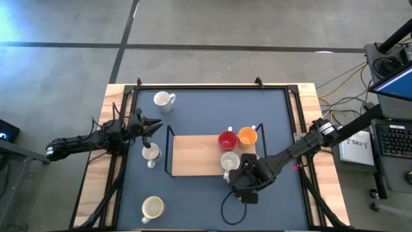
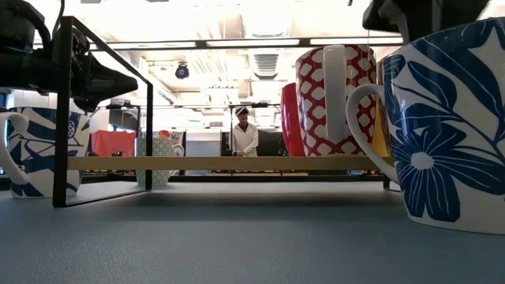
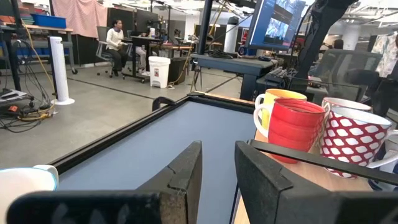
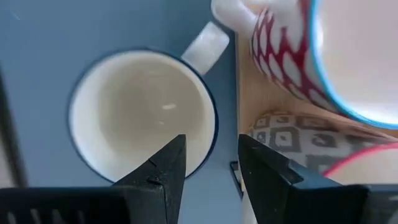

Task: Place coffee mugs
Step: Put the bottom blue cup on the shelf

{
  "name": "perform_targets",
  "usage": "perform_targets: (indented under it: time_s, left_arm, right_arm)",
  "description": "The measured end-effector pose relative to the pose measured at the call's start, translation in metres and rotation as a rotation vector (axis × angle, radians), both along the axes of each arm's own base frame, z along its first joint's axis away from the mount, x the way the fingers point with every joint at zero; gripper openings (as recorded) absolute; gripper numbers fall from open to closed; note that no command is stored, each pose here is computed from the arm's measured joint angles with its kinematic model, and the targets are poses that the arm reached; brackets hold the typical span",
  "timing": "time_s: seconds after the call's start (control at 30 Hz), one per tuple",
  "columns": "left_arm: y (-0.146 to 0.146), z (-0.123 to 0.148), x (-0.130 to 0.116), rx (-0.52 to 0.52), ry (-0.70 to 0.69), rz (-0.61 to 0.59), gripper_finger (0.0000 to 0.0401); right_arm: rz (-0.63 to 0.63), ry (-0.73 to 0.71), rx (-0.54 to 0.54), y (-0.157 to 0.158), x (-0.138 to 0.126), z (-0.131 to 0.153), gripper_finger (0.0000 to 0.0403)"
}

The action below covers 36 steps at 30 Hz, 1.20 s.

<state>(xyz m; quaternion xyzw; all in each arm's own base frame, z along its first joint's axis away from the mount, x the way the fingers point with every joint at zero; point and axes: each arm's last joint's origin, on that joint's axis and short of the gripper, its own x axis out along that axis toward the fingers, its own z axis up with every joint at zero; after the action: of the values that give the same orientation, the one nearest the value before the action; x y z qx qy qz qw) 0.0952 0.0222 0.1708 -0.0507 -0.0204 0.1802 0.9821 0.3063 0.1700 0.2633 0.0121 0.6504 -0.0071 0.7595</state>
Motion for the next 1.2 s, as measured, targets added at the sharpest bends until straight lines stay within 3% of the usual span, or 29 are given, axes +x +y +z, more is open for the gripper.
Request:
perform_targets:
  time_s: [0.73,1.1,1.2]
  left_arm:
    - [0.000,0.000,0.000,0.000,0.000,0.000,0.0078]
    - [0.000,0.000,0.000,0.000,0.000,0.000,0.0078]
    - [0.000,0.000,0.000,0.000,0.000,0.000,0.0078]
  right_arm:
    - [0.142,-0.086,0.006,0.002,0.005,-0.029,0.0106]
    - [0.185,-0.097,0.062,0.005,0.007,-0.028,0.0021]
    - [0.194,-0.108,0.092,0.007,0.009,-0.028,0.0015]
